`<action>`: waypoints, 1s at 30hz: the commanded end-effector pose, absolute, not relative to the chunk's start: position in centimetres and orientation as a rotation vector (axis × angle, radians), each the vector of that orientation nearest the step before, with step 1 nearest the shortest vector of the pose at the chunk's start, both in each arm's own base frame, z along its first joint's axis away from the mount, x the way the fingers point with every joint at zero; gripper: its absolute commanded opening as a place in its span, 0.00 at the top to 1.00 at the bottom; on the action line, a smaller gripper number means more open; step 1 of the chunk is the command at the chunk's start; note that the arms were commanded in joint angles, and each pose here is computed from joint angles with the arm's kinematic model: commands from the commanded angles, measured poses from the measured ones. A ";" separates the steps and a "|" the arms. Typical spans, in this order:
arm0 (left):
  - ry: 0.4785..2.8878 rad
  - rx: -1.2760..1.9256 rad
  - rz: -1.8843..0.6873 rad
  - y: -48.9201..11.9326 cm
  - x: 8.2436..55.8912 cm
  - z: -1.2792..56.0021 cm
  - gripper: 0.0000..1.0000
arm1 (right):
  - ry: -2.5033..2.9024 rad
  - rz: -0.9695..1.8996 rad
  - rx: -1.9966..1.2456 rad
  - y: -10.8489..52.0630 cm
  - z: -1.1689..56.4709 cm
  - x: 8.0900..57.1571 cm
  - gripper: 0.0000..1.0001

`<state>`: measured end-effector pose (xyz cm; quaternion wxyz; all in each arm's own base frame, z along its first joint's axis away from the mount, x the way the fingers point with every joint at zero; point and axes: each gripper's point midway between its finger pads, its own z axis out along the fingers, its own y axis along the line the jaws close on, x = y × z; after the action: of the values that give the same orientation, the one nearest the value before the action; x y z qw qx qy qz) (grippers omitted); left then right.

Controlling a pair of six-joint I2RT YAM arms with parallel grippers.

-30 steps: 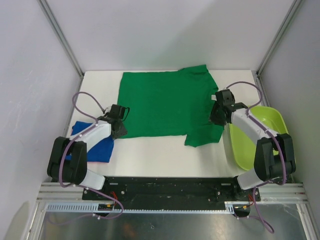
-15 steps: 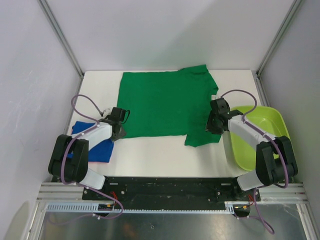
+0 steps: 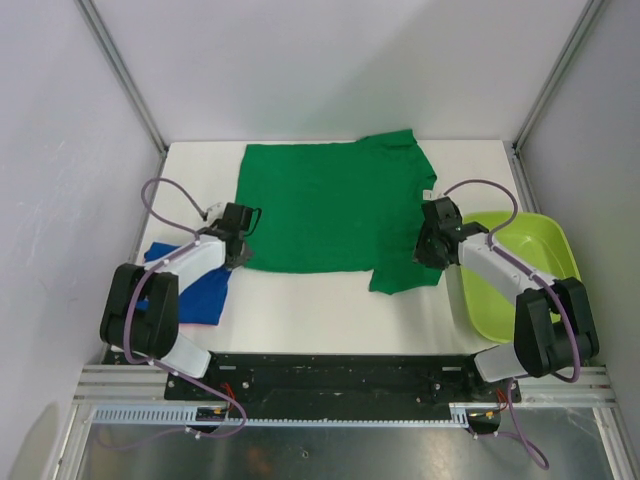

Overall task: Fold and stack the t-shirts
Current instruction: Grap the side of the flattened tshirt closest away from the robot with both arms

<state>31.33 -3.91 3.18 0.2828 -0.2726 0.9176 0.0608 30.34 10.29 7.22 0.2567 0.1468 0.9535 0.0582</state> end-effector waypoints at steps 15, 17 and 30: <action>2.238 -0.839 0.124 0.0 38.6 10.4 1.00 | 2.526 0.068 0.528 7.6 6.9 29.4 0.56; 2.245 -0.847 0.115 0.1 38.9 10.3 1.00 | 2.528 0.066 0.534 7.6 6.6 29.3 0.56; 2.269 -0.834 0.087 -0.2 38.8 9.9 1.00 | 2.495 0.027 0.566 8.1 4.0 30.8 0.57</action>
<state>37.87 -0.38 8.33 0.3353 -0.3283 0.8822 0.0386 29.03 8.42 4.60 0.2585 0.1921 0.9464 0.0225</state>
